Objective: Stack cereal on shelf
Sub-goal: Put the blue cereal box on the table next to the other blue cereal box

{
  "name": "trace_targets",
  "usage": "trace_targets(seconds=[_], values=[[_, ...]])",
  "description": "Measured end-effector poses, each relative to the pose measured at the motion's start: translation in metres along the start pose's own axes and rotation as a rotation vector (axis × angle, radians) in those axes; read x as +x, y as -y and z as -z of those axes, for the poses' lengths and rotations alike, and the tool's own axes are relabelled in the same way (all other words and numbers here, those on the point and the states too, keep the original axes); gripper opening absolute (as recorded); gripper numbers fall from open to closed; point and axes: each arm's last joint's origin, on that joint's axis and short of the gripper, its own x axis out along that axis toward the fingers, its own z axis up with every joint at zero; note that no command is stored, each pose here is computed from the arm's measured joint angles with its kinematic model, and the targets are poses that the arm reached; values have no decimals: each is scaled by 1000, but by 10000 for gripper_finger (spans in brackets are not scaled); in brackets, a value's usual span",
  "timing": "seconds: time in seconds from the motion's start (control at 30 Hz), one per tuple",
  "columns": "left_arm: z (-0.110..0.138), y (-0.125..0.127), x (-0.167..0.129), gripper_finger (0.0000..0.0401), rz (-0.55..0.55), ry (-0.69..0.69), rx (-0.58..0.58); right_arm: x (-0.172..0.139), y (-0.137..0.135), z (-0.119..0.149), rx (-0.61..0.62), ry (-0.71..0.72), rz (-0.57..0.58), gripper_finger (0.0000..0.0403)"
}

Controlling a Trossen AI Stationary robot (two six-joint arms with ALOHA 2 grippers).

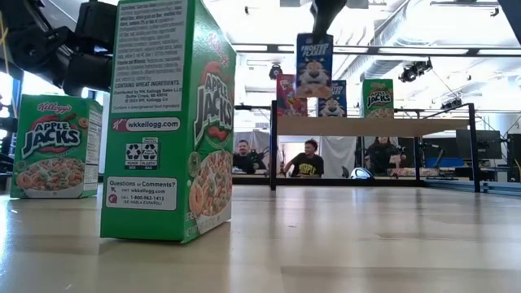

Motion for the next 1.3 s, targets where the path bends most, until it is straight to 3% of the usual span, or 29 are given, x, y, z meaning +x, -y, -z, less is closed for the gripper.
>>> trace_targets(seconds=[0.2, 0.43, 0.7, 0.93, 1.3], values=[[0, 3, 0, 132, 15, 1, 27, 4, 45, 22, 43, -28, 8, 150], [0, 3, 0, 132, 15, 2, 29, 7, 71, 38, 118, -18, -31, 150], [0, 5, 0, 132, 21, 1, 29, 10, 79, 43, 142, -23, -38, 149], [1, 7, 0, 132, 33, 1, 40, 39, 72, 47, 131, -136, -83, 149], [0, 7, 0, 132, 33, 1, 44, 47, 73, 50, 166, -208, -1, 170]])
